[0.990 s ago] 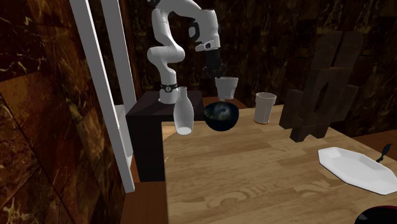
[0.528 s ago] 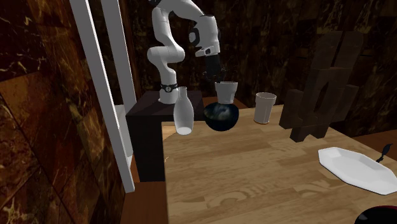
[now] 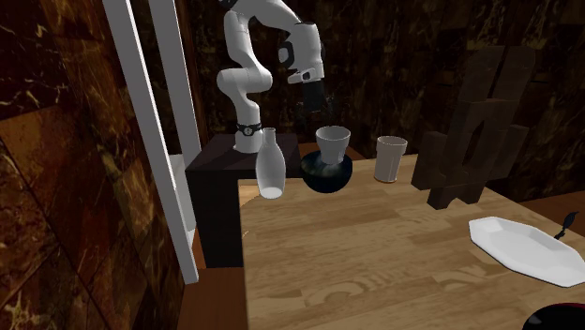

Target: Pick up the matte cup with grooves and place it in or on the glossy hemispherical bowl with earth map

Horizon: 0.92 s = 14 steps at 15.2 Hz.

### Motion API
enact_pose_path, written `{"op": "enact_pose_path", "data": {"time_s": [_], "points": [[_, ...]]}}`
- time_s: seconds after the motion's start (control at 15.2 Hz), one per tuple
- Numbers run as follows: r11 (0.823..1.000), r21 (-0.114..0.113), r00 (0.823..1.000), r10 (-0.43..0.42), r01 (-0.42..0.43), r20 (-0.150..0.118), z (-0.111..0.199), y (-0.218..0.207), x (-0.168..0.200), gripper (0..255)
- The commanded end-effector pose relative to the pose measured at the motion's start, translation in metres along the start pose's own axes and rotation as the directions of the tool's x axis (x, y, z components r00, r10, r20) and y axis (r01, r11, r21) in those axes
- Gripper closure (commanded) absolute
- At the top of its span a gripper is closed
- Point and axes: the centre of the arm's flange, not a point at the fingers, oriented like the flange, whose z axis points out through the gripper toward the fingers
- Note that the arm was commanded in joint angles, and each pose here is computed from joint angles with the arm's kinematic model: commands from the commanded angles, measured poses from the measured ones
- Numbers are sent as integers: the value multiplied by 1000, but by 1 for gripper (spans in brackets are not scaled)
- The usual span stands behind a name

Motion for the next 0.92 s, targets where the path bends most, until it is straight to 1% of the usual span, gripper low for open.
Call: {"op": "enact_pose_path", "data": {"time_s": [0.0,0.07,0.33,0.86], "points": [[1000,0,1000,0,0,0,0,0,0,0],[1000,0,1000,0,0,0,0,0,0,0],[1000,0,1000,0,0,0,-50,0,0,0],[1000,0,1000,0,0,0,-50,0,0,0]]}}
